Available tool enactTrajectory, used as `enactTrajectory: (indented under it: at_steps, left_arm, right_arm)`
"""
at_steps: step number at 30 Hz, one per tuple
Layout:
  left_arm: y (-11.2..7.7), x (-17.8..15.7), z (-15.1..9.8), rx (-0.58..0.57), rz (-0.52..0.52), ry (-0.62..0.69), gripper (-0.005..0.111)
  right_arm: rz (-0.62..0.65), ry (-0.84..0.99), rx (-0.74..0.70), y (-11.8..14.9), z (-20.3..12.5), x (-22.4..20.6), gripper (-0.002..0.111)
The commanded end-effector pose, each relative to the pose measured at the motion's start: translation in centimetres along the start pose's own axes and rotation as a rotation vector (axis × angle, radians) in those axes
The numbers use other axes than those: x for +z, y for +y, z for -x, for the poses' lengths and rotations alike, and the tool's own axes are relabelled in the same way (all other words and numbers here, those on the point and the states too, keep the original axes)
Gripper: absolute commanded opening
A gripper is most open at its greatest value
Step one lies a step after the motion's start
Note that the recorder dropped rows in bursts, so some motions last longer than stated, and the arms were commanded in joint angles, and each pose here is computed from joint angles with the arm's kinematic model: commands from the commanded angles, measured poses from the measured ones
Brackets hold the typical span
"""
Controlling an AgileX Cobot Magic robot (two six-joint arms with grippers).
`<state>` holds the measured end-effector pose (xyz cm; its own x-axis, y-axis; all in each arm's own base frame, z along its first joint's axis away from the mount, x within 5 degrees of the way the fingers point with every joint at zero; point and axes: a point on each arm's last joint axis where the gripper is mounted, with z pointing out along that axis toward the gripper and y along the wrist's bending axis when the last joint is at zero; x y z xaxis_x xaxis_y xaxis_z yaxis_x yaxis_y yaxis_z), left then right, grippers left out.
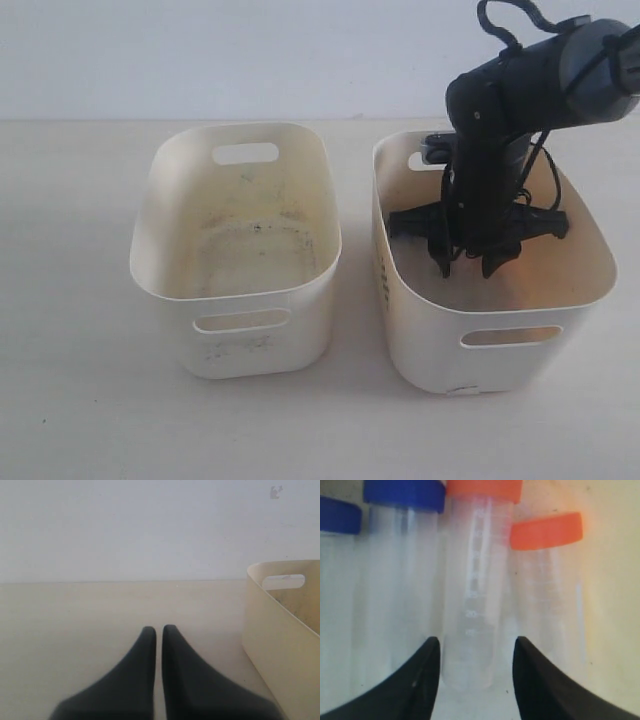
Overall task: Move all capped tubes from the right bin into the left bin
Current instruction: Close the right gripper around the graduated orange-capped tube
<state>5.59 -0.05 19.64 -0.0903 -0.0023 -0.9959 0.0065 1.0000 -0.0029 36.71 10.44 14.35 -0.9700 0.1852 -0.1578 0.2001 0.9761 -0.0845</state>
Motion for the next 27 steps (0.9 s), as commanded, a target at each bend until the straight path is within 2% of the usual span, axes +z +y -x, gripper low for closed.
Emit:
enactTrajectory:
  at_steps: [1, 27]
  left_arm:
    - [-0.04, 0.01, 0.12, -0.007, -0.008, -0.006, 0.004]
    - [-0.04, 0.01, 0.12, -0.007, -0.008, -0.006, 0.004]
  right_arm:
    - [-0.068, 0.034, -0.019, -0.92, -0.09, 0.88, 0.044]
    - [-0.058, -0.010, -0.030, -0.81, 0.31, 0.97, 0.044]
